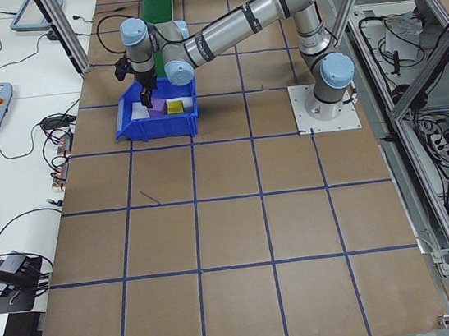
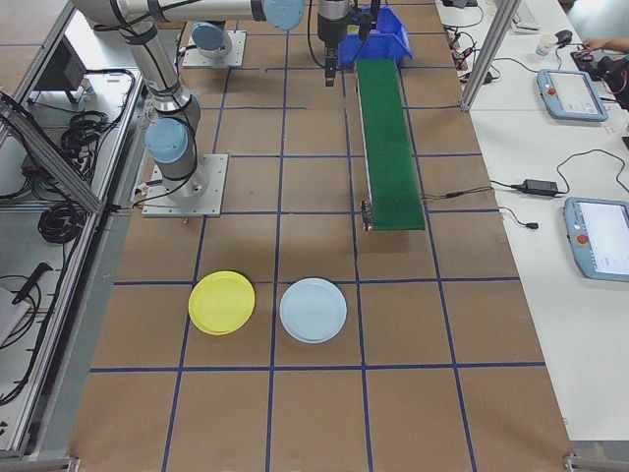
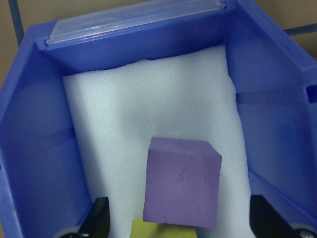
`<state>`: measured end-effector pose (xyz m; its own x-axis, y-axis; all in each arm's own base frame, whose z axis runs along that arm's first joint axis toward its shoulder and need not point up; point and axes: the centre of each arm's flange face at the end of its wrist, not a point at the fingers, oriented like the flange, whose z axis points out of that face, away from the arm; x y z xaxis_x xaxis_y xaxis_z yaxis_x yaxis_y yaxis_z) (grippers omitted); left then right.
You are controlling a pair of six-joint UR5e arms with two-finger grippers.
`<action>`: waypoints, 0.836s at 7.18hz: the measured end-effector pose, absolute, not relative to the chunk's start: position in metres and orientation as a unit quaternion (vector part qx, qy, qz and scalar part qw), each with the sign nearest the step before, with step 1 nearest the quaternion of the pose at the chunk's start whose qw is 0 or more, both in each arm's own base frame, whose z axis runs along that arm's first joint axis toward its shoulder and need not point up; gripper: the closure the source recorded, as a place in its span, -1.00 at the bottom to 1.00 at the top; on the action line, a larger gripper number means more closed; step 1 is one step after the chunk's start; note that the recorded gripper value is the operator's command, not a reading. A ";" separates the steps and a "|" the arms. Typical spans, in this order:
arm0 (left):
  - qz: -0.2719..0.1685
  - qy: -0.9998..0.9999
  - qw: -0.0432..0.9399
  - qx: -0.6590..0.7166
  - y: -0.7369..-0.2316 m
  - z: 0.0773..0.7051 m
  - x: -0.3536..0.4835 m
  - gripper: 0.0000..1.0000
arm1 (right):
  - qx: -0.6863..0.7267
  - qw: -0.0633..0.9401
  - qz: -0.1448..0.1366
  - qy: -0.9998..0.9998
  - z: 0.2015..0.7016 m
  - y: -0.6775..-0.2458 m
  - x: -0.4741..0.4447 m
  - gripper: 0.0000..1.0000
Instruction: Move block left to right into plate
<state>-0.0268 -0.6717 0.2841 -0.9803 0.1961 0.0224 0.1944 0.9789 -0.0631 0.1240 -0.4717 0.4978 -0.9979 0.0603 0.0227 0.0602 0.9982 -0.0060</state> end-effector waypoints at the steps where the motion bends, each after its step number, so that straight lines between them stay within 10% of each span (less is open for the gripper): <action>1: 0.025 -0.995 0.016 -0.100 -0.673 0.278 -0.027 -1.00 | -0.030 0.011 0.003 -0.999 0.498 -0.472 0.124 -1.00; 6: -0.003 -0.992 0.026 -0.120 -0.668 0.244 -0.028 -0.90 | -0.030 0.011 0.002 -0.999 0.497 -0.472 0.124 -1.00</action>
